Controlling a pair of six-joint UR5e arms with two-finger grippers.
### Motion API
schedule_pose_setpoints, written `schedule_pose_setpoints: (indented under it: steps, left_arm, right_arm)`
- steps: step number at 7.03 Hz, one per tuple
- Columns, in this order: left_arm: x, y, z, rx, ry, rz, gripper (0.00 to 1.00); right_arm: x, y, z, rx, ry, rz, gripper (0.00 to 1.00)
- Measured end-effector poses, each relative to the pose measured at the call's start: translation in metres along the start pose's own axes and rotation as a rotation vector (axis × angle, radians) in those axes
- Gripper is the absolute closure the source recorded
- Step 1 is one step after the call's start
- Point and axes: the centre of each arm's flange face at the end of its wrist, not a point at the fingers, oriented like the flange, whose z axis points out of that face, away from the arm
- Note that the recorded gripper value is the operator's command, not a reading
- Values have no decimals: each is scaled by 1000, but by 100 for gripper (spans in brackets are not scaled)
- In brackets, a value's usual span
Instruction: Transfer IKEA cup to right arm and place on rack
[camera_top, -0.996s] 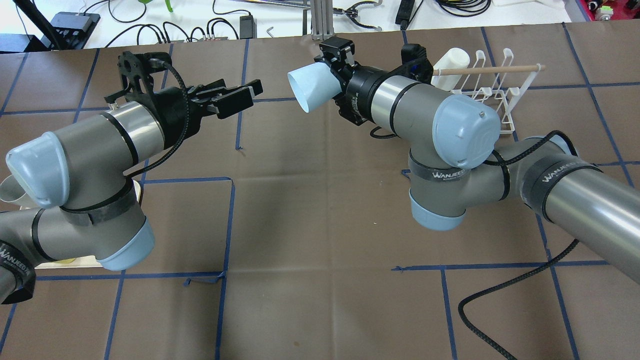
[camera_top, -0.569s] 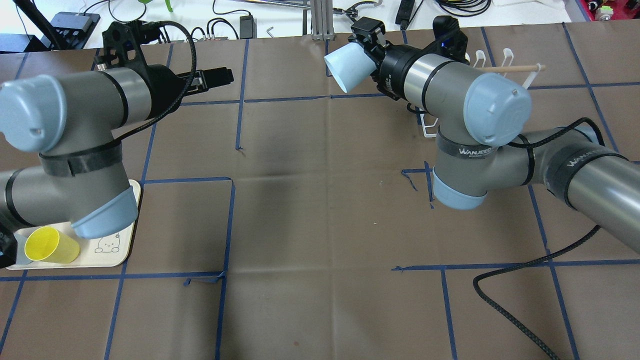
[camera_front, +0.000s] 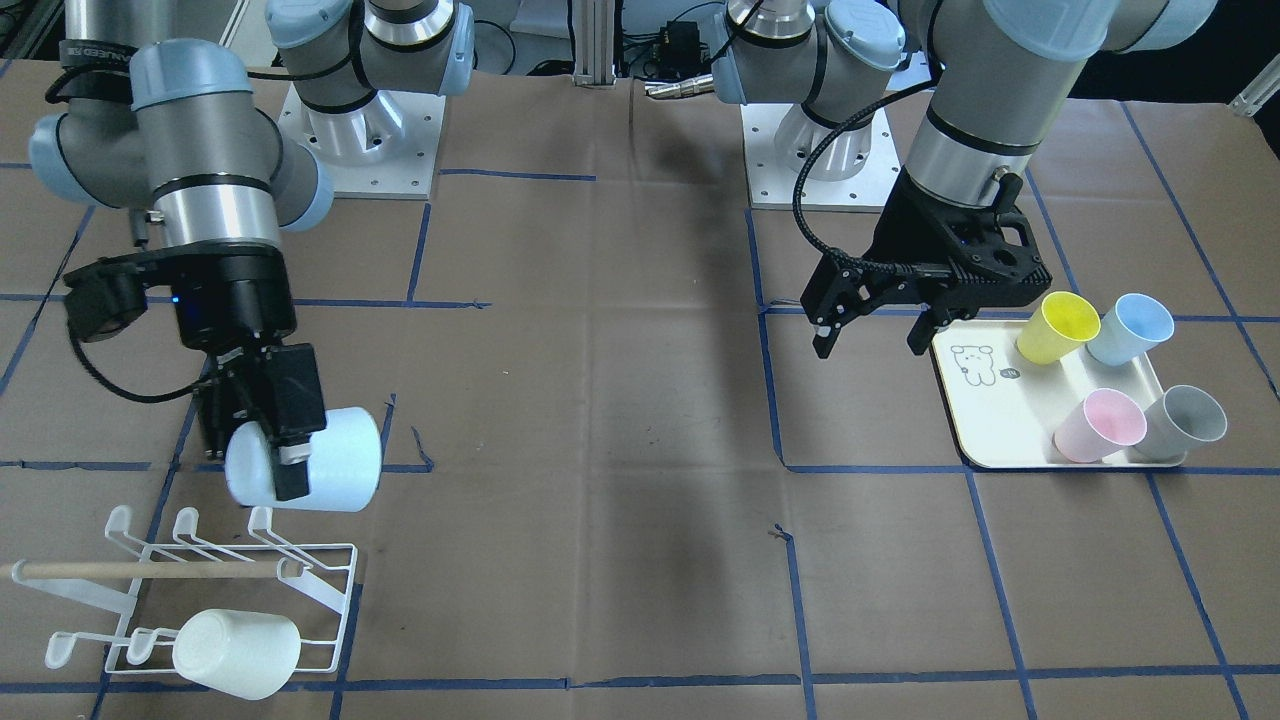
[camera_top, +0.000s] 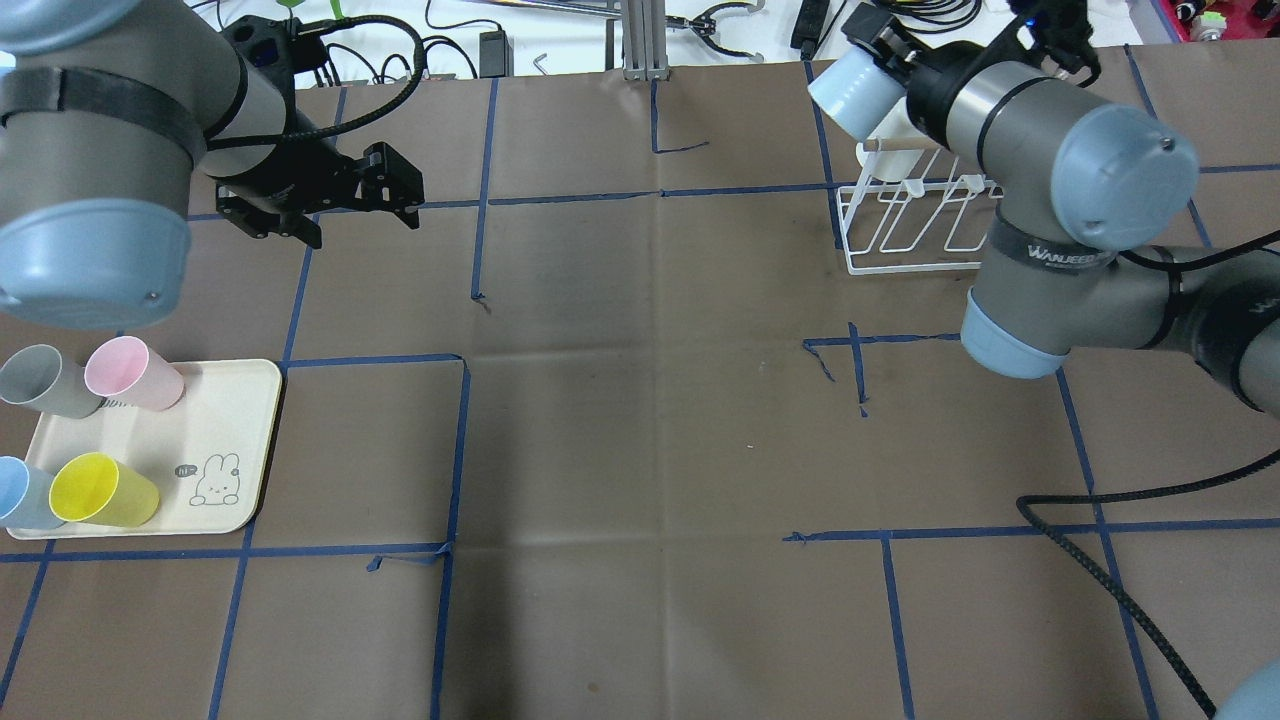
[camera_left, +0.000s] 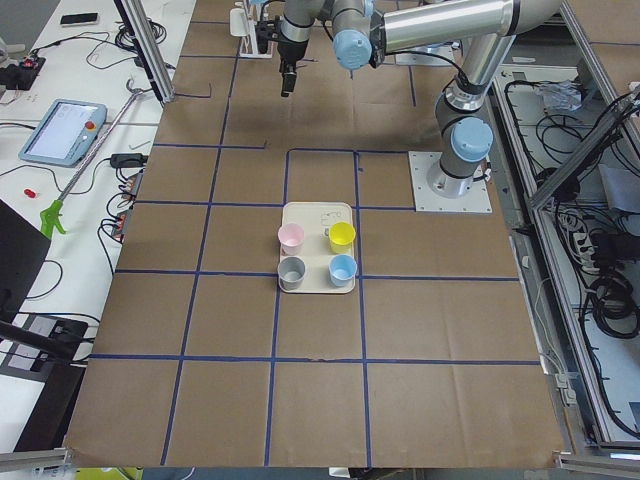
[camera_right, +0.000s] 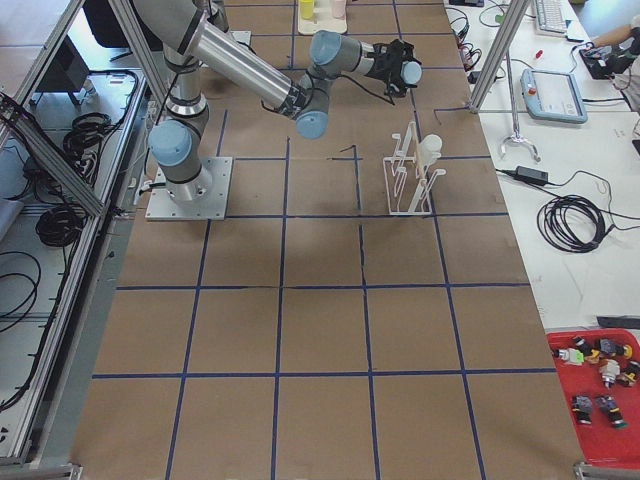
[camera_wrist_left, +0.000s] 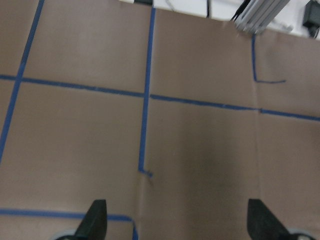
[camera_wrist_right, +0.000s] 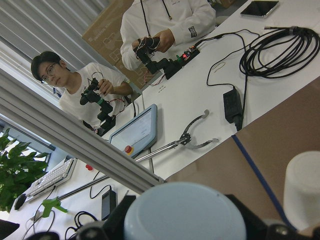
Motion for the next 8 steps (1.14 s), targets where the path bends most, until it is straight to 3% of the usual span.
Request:
schedule_pose_setpoints:
  steps: [1,2,5,7,8]
  left_arm:
    - [0,10,-13,-92,-31,1,0]
    - [0,16,-21,-135,-54,7,0]
    - [1,23,-34,-139,-62,89,0]
    - [1,24,-32,-138,-59,128,0]
    - [1,24,-31,-136,-59,135,0]
  right_arm:
    - [22,-26,3,40,39,-120,92]
    - [38,-47,8,70,66,-243,92]
    - [84,-84,42,165,114,-600,92]
    - [125,-92,65,170,156,-718,92]
    - [139,-88,73,158,169,-736,92]
